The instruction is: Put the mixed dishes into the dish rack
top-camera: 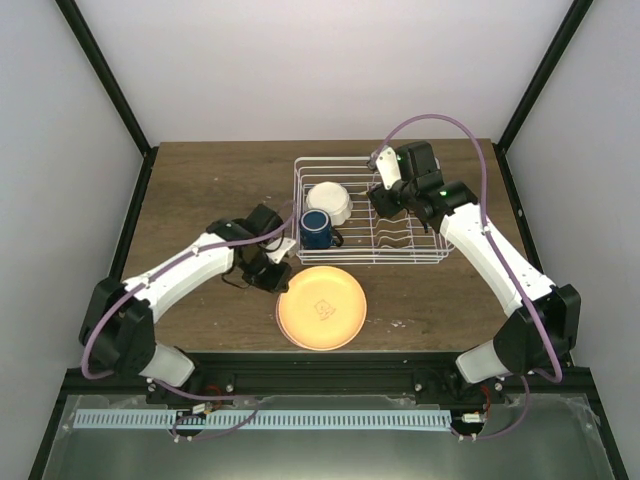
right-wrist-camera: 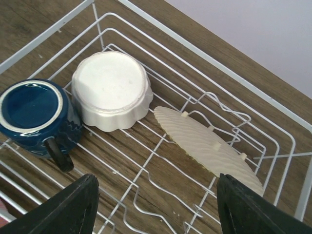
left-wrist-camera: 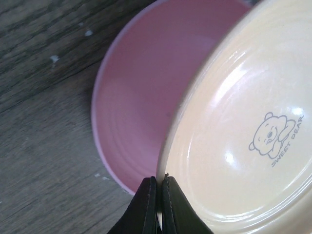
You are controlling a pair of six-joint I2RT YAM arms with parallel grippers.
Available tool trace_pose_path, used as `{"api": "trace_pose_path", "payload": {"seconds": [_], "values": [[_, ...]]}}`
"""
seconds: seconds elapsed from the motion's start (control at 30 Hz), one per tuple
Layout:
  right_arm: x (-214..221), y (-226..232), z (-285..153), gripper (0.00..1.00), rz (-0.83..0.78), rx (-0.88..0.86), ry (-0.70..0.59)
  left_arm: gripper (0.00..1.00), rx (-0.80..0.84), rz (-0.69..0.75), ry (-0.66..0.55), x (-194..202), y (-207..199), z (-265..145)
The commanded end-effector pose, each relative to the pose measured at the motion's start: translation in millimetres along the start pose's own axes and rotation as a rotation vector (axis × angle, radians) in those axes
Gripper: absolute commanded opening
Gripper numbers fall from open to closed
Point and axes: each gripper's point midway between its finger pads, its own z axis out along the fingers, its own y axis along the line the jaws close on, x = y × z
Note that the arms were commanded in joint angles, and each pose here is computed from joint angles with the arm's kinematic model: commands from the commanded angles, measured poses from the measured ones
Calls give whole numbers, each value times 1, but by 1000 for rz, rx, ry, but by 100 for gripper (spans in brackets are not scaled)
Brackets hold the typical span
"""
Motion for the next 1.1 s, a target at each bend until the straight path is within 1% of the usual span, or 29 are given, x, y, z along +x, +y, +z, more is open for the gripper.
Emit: {"api": "trace_pose_path", "payload": {"seconds": [0.0,0.1,0.17,0.27,0.33,0.4,0.47,0.57,0.67,0.87,1.07], "values": [[-14,14,-12,71,40,-90,-45,0,156,92,-111,-12,-36,-29],[-20,26,-19,78,103,-174,-61,0,185,118,-187,-21,-45,-44],[-28,31,-28,83,179,-254,-83,0,150,121,-244,-30,-43,-55],[-39,32,-43,89,318,-413,-123,0,16,87,-349,-48,-22,-76],[-44,36,-51,91,358,-492,-136,0,-67,50,-404,-59,-4,-90],[-43,41,-55,93,369,-542,-123,0,-134,13,-447,-68,13,-103],[-36,50,-54,94,372,-598,-85,0,-172,-17,-481,-76,26,-113],[-21,64,-49,94,398,-676,-24,0,-210,-27,-516,-88,36,-125],[-13,76,-49,93,421,-742,-22,0,-221,-19,-527,-97,37,-129],[11,92,-32,93,428,-743,31,0,-167,-19,-560,-110,28,-129],[16,112,-18,92,415,-787,37,0,-134,-13,-577,-118,22,-130]]}}
